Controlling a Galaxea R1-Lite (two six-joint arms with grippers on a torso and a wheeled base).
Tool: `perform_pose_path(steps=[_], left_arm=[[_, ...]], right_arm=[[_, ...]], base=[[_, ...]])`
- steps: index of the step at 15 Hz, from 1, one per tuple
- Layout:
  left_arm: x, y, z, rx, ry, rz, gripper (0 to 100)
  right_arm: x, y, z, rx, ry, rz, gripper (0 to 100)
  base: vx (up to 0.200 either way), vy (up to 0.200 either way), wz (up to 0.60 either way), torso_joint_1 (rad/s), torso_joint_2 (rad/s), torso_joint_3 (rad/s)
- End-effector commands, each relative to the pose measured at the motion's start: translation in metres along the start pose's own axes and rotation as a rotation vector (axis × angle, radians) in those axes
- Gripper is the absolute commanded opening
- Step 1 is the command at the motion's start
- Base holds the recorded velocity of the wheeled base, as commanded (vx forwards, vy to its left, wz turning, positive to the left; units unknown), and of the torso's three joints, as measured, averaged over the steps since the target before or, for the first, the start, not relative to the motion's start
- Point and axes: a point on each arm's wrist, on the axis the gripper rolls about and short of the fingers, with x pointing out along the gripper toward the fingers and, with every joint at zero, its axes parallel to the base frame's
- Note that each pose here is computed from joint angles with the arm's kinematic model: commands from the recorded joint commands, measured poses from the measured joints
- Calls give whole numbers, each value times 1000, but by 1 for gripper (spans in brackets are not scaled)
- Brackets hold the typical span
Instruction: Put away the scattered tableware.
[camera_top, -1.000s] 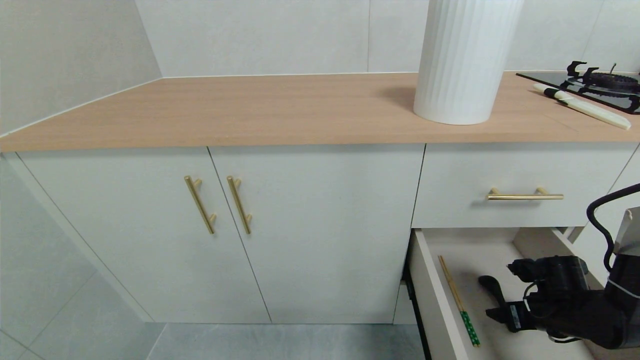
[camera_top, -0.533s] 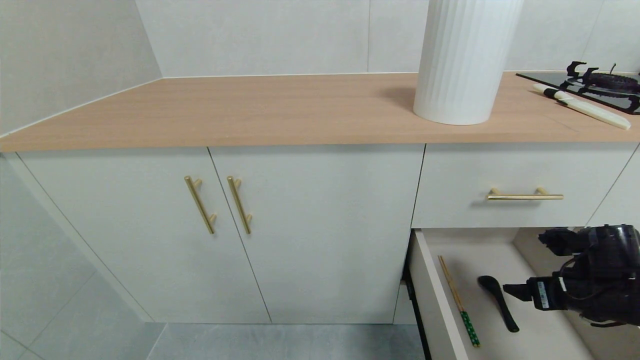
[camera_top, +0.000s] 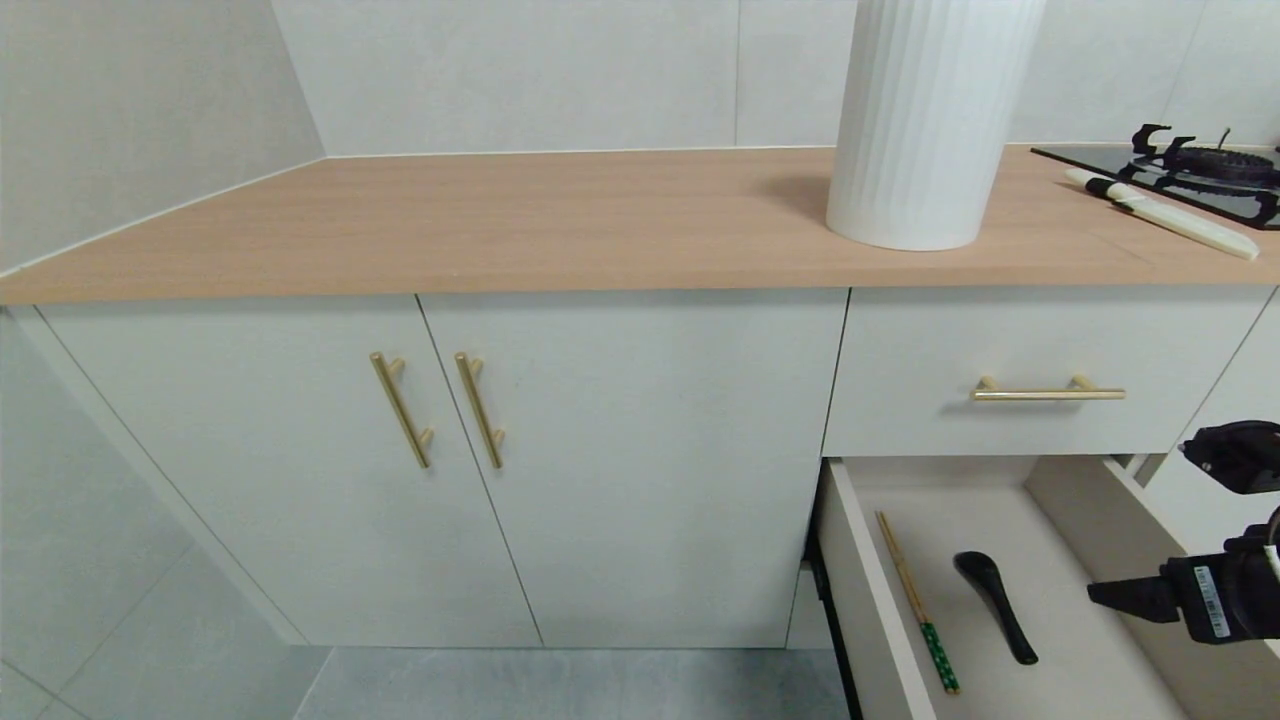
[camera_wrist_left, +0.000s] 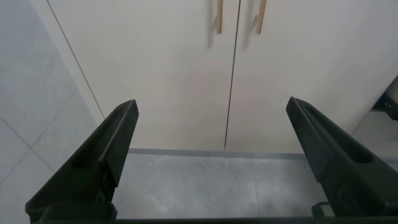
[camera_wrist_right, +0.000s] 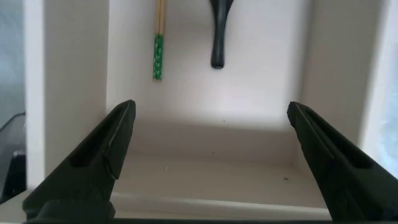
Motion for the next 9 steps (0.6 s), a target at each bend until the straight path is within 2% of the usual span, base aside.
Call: perform_pose_path(steps=[1, 4, 9], left_arm=[[0, 0, 0, -4, 1, 0, 100], [0, 0, 0, -3, 0, 0, 100], [0, 0, 0, -6, 0, 0, 100]], right_arm=[[-12, 0, 2, 0, -51, -11, 100], [-12, 0, 2, -1, -44, -11, 100], [-12, 0, 2, -1, -44, -9, 100]], base=[[0, 0, 0, 0, 0, 0], [0, 0, 0, 0, 0, 0], [-200, 0, 0, 0, 0, 0]])
